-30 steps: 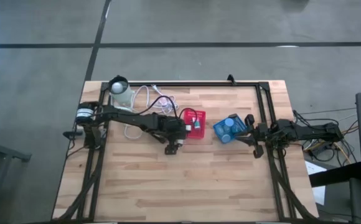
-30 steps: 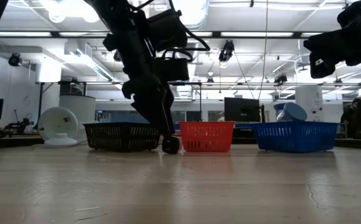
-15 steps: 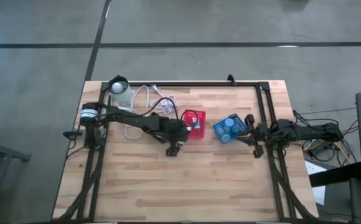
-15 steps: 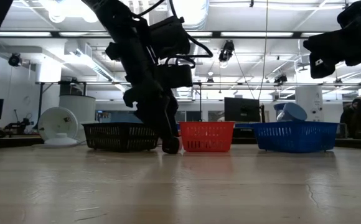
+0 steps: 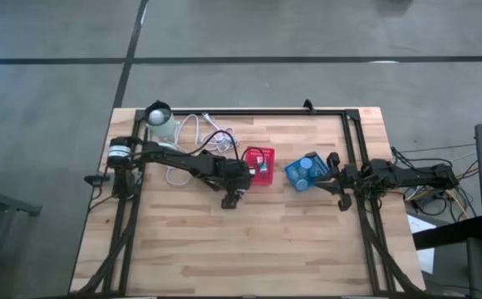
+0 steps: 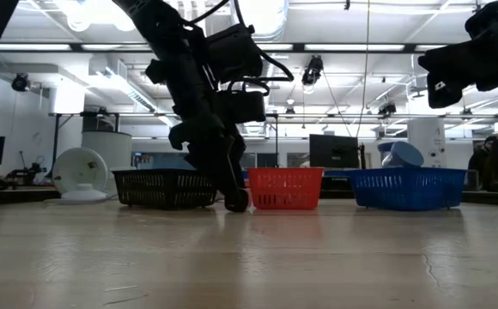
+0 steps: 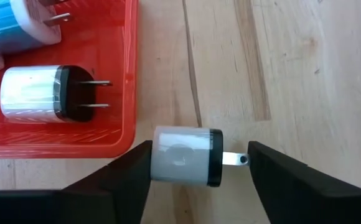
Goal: Pick & Place Office items
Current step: Put the white charger adapter into the red basket
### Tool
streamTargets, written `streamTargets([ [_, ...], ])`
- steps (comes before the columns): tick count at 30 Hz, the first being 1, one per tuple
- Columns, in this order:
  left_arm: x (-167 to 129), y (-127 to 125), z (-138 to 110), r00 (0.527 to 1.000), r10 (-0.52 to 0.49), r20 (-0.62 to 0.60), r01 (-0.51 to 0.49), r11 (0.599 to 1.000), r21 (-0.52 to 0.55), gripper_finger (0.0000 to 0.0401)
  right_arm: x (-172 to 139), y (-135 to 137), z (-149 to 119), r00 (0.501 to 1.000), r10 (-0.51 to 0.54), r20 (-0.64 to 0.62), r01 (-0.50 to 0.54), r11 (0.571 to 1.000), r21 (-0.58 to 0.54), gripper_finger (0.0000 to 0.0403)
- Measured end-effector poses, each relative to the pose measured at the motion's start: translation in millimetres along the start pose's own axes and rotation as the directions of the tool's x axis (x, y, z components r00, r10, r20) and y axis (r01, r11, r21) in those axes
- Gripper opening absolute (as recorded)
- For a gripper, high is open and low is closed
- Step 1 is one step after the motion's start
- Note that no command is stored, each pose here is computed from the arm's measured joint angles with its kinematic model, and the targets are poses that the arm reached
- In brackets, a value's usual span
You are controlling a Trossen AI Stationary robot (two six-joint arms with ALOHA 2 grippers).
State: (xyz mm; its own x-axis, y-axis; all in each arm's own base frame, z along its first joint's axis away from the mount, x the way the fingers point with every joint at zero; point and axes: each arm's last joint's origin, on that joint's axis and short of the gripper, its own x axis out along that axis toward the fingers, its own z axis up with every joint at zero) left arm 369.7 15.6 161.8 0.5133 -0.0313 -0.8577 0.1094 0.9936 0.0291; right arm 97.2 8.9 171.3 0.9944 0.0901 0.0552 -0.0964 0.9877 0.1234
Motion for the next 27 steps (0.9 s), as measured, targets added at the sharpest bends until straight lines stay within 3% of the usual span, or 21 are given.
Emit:
streamTargets([
  [4, 0.0, 0.0, 0.1, 1.000, 0.000, 0.001, 0.000, 1.000, -0.011, 0.0236, 0.0, 0.0, 0.0, 1.000, 0.000, 0.000, 0.000, 1.000, 0.000, 0.0054],
  [27, -15.8, -13.3, 7.4, 0.999, -0.020, 0.047, 0.019, 1.000, 0.021, 0.0248, -0.1, -0.3, -2.0, 1.000, -0.005, -0.022, 0.005, 1.000, -0.003, 0.0054],
])
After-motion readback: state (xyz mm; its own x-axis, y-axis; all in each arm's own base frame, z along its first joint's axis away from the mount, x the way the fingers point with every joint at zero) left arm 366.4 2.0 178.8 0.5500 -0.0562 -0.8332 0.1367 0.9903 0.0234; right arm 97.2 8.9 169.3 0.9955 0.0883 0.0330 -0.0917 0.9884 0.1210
